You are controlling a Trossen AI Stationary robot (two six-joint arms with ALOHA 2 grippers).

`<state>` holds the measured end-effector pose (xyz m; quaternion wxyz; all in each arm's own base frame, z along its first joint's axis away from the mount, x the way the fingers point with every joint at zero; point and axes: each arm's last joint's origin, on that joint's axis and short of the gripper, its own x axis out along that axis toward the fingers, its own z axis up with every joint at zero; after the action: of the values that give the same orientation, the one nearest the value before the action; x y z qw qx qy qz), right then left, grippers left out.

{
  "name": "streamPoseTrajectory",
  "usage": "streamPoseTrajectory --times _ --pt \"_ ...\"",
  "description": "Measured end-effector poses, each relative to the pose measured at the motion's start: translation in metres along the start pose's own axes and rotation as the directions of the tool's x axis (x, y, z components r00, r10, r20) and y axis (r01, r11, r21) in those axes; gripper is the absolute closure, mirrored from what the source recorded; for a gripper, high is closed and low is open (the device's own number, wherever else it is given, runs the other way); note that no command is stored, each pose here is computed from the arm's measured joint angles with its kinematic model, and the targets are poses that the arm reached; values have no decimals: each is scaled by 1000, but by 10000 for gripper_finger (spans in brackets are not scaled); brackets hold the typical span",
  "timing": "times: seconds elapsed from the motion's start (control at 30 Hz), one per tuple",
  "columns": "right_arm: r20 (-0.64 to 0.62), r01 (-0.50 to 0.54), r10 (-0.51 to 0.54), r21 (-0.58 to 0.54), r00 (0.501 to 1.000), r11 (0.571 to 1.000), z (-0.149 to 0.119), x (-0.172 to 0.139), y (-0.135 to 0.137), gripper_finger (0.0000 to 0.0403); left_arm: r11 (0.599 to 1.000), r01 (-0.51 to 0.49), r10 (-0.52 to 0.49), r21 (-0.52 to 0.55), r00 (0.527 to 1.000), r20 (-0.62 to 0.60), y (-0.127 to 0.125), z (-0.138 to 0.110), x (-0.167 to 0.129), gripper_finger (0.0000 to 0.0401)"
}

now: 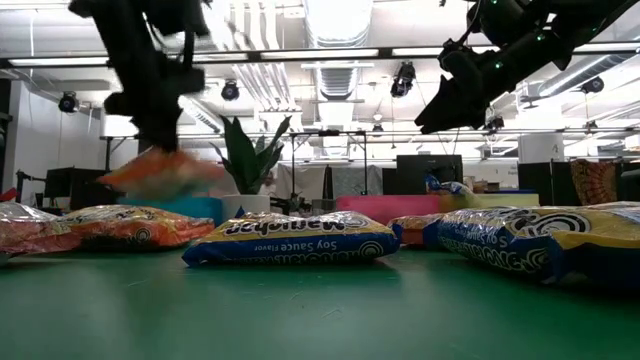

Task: Sort Maruchan noodles
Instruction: Put the orange noodle pack in the red bin

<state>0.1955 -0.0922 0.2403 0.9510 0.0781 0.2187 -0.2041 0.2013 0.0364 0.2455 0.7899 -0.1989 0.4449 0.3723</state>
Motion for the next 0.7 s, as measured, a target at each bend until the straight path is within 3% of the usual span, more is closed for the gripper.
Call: streamPoseTrajectory --times 0.13,0.3,0.6,0.7 --pt "0 0 0 0 1000 1000 0 0 0 197 973 227 -232 48 949 212 -6 14 -16 400" --pt "-1 -5 5 9 1000 1000 0 0 0 197 897 408 -438 167 783 442 -20 35 -27 401" --pt "-3 -26 26 16 1000 1000 0 0 1 197 844 470 -496 260 495 714 -48 67 -14 401" --pt "-25 -25 26 17 999 1000 -2 -3 1 197 840 485 -473 245 430 769 -57 80 3 401"
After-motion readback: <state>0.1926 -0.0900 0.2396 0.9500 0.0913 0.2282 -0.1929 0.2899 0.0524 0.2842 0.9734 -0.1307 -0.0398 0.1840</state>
